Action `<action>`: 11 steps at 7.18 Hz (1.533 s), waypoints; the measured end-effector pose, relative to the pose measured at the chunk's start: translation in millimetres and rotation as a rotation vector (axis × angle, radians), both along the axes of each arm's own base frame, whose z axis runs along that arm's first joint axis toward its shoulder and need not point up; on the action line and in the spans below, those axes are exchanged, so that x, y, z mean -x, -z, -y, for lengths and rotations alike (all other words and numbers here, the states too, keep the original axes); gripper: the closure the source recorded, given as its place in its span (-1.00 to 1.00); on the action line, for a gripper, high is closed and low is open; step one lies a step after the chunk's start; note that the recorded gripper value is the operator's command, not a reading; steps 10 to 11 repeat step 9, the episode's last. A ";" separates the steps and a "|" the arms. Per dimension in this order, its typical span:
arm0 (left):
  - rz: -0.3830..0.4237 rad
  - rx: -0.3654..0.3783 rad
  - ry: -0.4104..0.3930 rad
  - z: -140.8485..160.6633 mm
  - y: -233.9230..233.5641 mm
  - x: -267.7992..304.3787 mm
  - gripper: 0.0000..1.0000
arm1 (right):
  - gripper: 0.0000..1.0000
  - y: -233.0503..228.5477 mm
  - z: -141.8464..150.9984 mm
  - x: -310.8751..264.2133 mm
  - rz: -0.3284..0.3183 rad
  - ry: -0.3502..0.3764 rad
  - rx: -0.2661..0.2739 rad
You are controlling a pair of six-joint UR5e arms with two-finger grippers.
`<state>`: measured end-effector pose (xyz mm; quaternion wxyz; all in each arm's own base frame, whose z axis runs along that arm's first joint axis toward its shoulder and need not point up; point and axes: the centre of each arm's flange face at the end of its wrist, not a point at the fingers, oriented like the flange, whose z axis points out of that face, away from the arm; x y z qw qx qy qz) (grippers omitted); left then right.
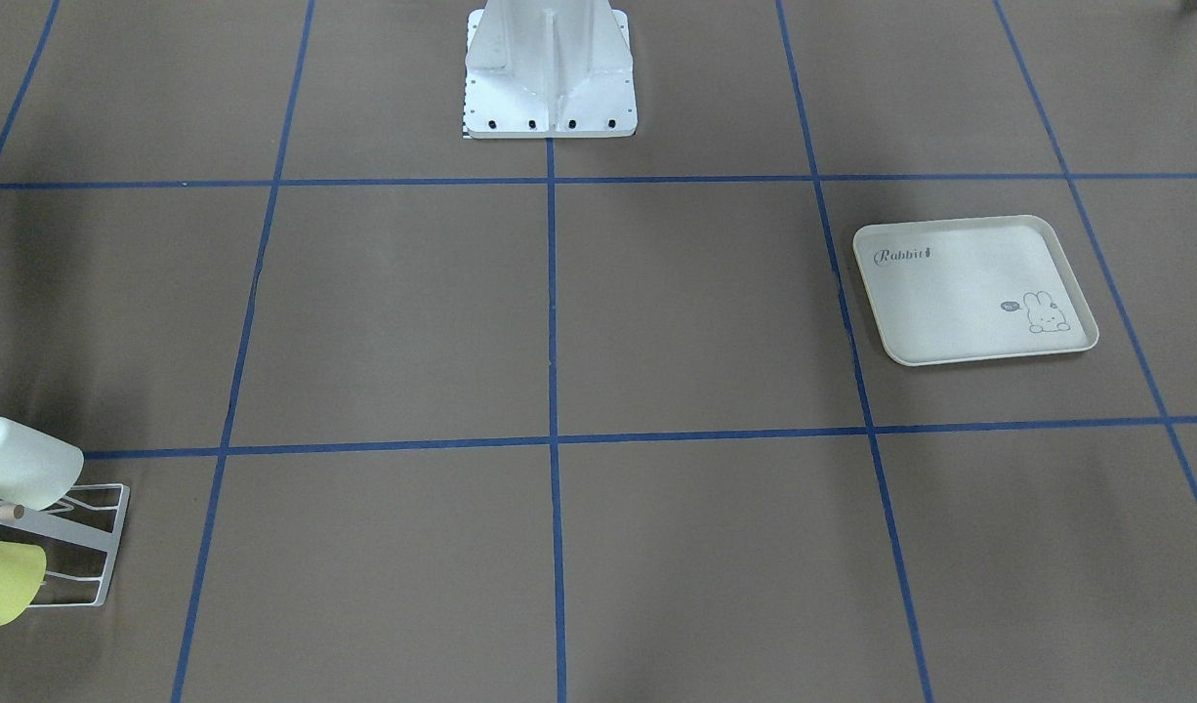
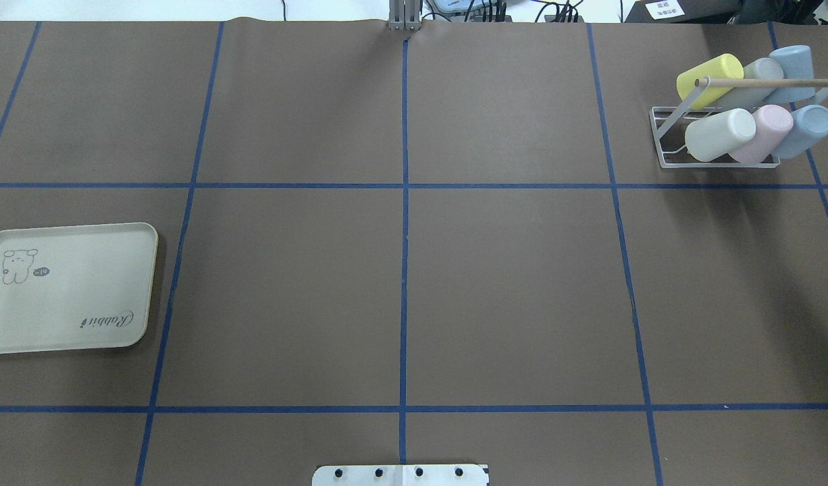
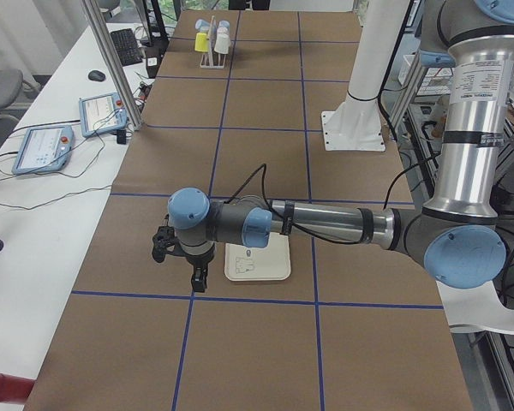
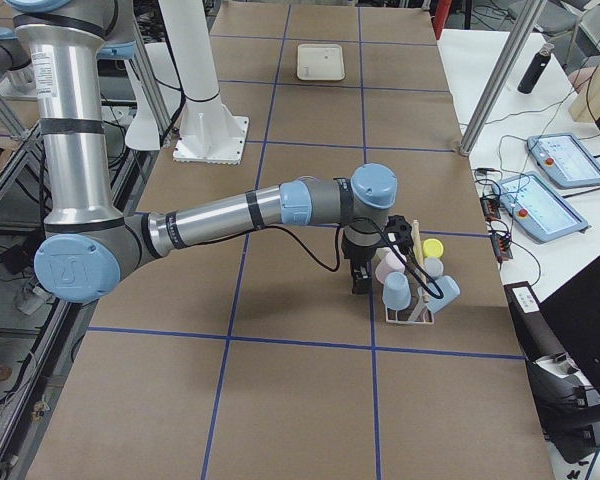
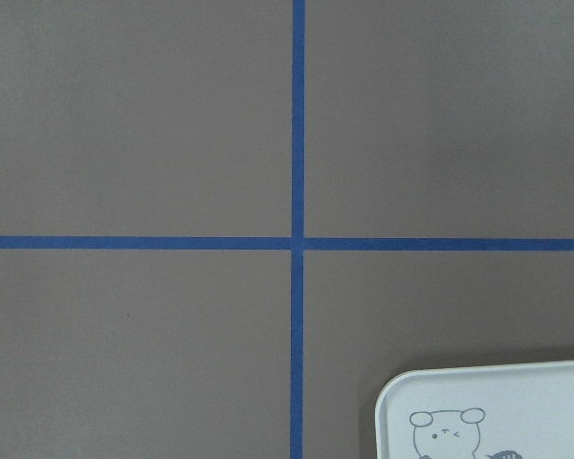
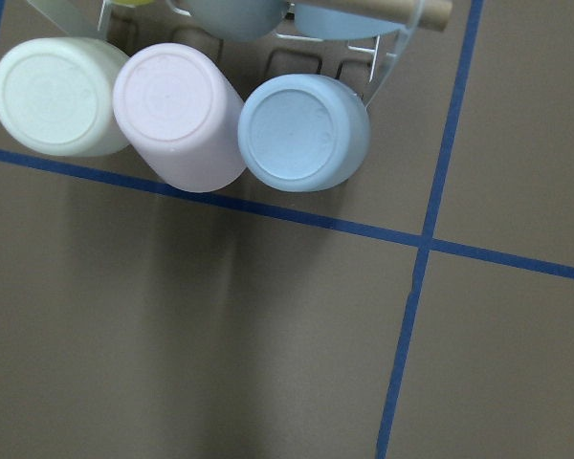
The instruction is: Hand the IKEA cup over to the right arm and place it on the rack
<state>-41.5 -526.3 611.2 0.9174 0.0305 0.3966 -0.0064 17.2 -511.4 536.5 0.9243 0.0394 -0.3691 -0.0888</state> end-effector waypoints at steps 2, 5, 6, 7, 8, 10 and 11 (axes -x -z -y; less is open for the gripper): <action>-0.001 -0.003 0.000 -1.9 1.8 0.0 -0.99 | -1.00 -0.2 -0.9 0.0 0.001 0.000 0.001; -0.001 -0.006 0.000 -3.1 2.4 0.1 -0.99 | -1.00 -2.4 -2.6 -0.1 0.001 0.000 0.005; -0.001 -0.008 0.000 -3.0 3.0 0.1 -0.99 | -1.00 -4.3 -3.4 -0.2 0.001 0.001 0.008; -0.001 -0.009 0.000 -2.7 3.4 0.1 -0.99 | -1.00 -6.0 -3.8 -0.2 0.000 0.001 0.011; -0.001 -0.010 -0.001 -2.5 3.9 0.0 -0.99 | -1.00 -7.1 -4.3 -0.3 0.000 0.001 0.014; -0.001 -0.013 -0.001 -2.4 5.2 0.0 -0.99 | -1.00 -7.7 -4.7 -0.3 0.000 0.001 0.015; -0.001 -0.013 -0.001 -2.4 5.2 0.0 -0.99 | -1.00 -7.7 -4.7 -0.3 0.000 0.001 0.015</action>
